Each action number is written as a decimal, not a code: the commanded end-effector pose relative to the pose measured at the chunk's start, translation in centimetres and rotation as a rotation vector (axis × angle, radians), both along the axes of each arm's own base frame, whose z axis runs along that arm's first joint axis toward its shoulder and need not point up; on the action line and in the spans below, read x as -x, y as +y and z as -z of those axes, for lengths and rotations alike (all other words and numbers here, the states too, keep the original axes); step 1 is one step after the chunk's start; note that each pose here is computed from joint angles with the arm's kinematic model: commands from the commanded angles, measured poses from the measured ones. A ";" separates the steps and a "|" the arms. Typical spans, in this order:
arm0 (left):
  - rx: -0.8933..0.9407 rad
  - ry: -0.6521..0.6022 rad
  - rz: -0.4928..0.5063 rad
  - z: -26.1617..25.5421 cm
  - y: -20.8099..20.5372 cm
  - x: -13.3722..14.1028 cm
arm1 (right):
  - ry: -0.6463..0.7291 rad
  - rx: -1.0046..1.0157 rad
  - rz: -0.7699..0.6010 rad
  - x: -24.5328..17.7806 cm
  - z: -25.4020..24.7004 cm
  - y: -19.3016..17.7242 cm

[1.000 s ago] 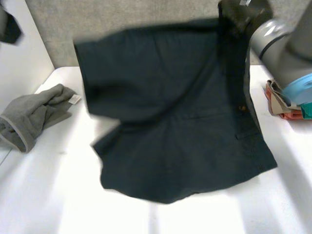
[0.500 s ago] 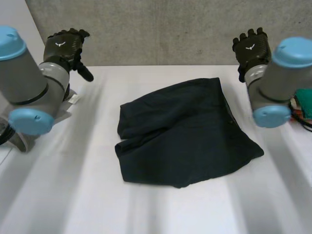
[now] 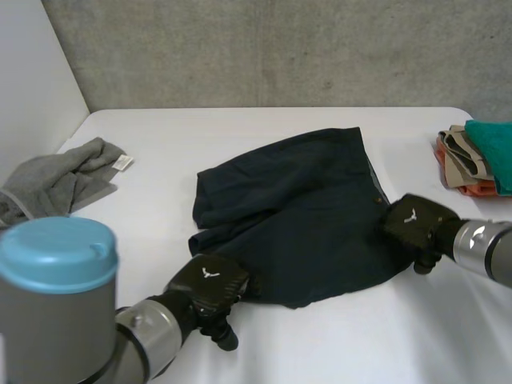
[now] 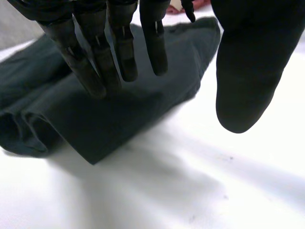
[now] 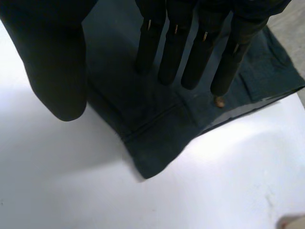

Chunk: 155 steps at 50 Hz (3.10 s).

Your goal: Fold the laundry.

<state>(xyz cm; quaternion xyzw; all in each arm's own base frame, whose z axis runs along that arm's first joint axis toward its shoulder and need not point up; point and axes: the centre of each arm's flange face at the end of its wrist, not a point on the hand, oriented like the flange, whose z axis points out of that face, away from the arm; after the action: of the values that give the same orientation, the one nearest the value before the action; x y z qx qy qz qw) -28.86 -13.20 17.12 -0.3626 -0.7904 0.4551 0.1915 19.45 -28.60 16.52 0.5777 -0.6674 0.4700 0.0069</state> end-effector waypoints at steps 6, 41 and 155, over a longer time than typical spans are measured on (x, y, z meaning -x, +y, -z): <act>0.041 -0.043 -0.060 3.1 -3.7 2.0 | -0.058 0.061 0.006 0.9 4.6 -1.3; 0.570 -0.163 -0.002 5.6 -13.0 7.0 | -0.146 0.171 0.054 -0.4 5.4 -2.7; 0.299 -0.116 -0.259 0.5 -10.5 -4.8 | -0.271 0.109 0.209 -7.9 4.0 -0.6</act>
<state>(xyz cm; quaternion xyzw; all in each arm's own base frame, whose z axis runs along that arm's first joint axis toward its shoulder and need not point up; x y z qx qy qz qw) -25.06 -24.26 16.23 -0.3110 -0.7547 0.5766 0.0345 27.78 -29.94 11.31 0.4446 -0.6971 0.5624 0.0139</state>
